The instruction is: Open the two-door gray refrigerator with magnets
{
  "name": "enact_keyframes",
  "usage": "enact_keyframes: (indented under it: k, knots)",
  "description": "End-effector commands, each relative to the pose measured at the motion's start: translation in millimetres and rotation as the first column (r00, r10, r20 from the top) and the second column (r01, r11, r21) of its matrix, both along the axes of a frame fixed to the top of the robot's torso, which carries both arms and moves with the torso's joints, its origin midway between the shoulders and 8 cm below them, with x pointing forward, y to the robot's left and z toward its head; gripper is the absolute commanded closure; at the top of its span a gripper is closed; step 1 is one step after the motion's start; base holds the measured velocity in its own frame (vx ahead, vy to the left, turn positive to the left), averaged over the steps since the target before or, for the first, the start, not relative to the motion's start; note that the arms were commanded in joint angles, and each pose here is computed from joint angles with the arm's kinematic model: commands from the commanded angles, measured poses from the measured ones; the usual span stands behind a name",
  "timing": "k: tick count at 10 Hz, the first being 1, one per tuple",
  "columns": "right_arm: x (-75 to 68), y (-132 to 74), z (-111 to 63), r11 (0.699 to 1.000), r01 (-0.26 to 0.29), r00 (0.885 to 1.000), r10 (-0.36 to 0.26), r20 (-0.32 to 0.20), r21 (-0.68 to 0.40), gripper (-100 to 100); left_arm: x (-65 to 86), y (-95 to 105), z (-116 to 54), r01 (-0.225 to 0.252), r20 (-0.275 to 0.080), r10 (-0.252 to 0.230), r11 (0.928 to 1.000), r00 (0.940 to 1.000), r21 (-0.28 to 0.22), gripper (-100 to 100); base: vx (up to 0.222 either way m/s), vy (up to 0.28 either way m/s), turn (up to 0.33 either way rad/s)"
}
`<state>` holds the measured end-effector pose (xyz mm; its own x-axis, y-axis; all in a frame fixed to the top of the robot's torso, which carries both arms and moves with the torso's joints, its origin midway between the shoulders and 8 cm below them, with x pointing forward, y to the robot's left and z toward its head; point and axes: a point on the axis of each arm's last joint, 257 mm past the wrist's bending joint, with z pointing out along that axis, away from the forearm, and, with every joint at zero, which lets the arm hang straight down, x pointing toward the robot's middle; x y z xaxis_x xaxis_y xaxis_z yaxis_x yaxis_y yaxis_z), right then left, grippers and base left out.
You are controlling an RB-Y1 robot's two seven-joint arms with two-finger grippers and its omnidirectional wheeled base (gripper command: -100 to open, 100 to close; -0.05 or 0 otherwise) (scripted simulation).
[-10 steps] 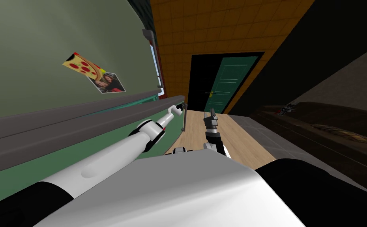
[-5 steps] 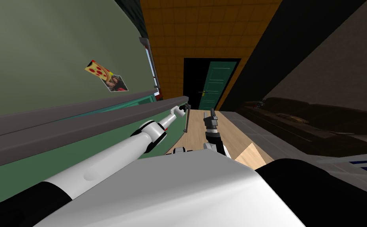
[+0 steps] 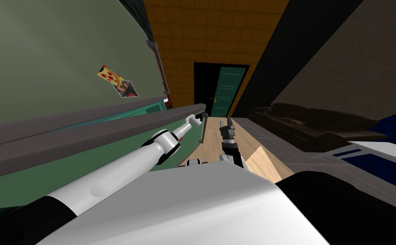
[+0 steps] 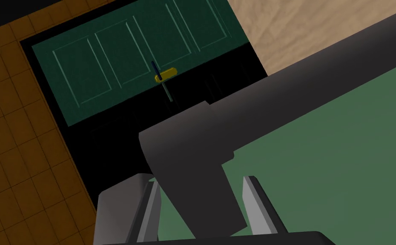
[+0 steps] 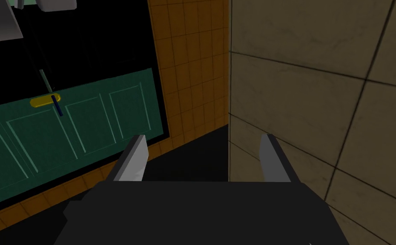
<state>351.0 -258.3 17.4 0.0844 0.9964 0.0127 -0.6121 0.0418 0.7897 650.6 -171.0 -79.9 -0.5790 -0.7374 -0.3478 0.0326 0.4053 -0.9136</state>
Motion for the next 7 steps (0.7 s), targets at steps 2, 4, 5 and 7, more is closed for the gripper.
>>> enact_keyframes:
  k: [2, 4, 5, 7]
  knots:
    - [0.0, 0.0, 0.1, 1.0, 0.0, 1.0, 0.0, 0.0, 0.0, 0, -23.0, -26.7, -2.6, 0.062, -0.002, -0.062, 0.9981, 0.9981, 0.003, 100, -0.264, 0.056, -0.217]
    - [0.1, 0.0, 0.1, 1.0, 0.0, 1.0, 0.0, 0.0, 0.0, 0, -37.7, -43.1, -3.5, 0.102, -0.003, -0.102, 0.9948, 0.9948, 0.004, 100, -0.312, 0.064, -0.208]
    - [0.1, 0.0, 0.1, 1.0, 0.0, 1.0, 0.0, 0.0, 0.0, 0, -45.3, -51.2, -4.4, 0.122, -0.005, -0.122, 0.9925, 0.9925, 0.005, 100, -0.274, 0.043, -0.214]
    - [0.0, -0.1, -0.1, 1.0, 0.0, 1.0, 0.0, 0.0, 0.0, 0, -44.5, -57.9, 20.9, 0.119, -0.003, -0.119, 0.9929, 0.9929, -0.002, -100, -0.05, 0.026, 0.038]
